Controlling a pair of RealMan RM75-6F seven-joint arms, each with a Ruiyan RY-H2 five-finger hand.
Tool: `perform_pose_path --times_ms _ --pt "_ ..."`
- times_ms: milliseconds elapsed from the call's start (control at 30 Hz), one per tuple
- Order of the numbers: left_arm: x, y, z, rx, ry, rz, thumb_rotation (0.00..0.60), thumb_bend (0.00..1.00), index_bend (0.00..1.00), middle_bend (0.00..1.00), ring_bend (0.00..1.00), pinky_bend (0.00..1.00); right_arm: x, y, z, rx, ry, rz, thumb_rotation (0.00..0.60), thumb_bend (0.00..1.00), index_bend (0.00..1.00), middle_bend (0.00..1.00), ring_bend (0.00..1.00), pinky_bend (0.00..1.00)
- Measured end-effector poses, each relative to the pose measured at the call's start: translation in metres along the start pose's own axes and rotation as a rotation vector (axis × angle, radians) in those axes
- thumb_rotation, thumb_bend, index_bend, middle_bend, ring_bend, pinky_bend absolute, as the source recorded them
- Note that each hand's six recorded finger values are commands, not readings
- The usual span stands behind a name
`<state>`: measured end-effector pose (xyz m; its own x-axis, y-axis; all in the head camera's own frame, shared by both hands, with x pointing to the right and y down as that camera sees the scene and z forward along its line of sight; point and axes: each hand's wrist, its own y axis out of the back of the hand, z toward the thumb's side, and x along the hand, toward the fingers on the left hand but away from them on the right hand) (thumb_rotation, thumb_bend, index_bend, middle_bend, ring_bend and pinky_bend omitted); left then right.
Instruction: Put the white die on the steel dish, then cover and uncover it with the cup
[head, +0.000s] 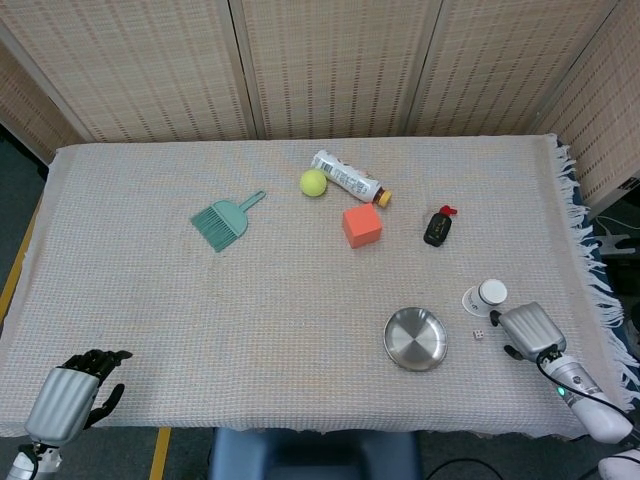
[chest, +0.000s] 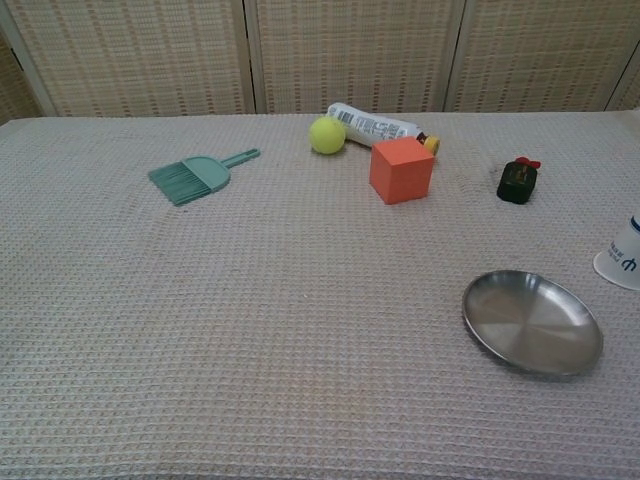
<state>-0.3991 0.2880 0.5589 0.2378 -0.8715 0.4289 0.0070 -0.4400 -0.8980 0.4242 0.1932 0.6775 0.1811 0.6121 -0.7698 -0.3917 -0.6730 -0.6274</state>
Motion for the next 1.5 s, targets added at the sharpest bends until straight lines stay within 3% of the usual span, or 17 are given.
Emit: perform_pose_path --times_ms 1500 --pt "0.0 0.001 -0.001 -0.001 0.003 0.004 0.6 0.36 0.31 0.42 0.36 0.52 -0.024 -0.021 0.014 -0.065 0.116 -0.085 0.6 0.13 0.48 0.72 0.78 1.0"
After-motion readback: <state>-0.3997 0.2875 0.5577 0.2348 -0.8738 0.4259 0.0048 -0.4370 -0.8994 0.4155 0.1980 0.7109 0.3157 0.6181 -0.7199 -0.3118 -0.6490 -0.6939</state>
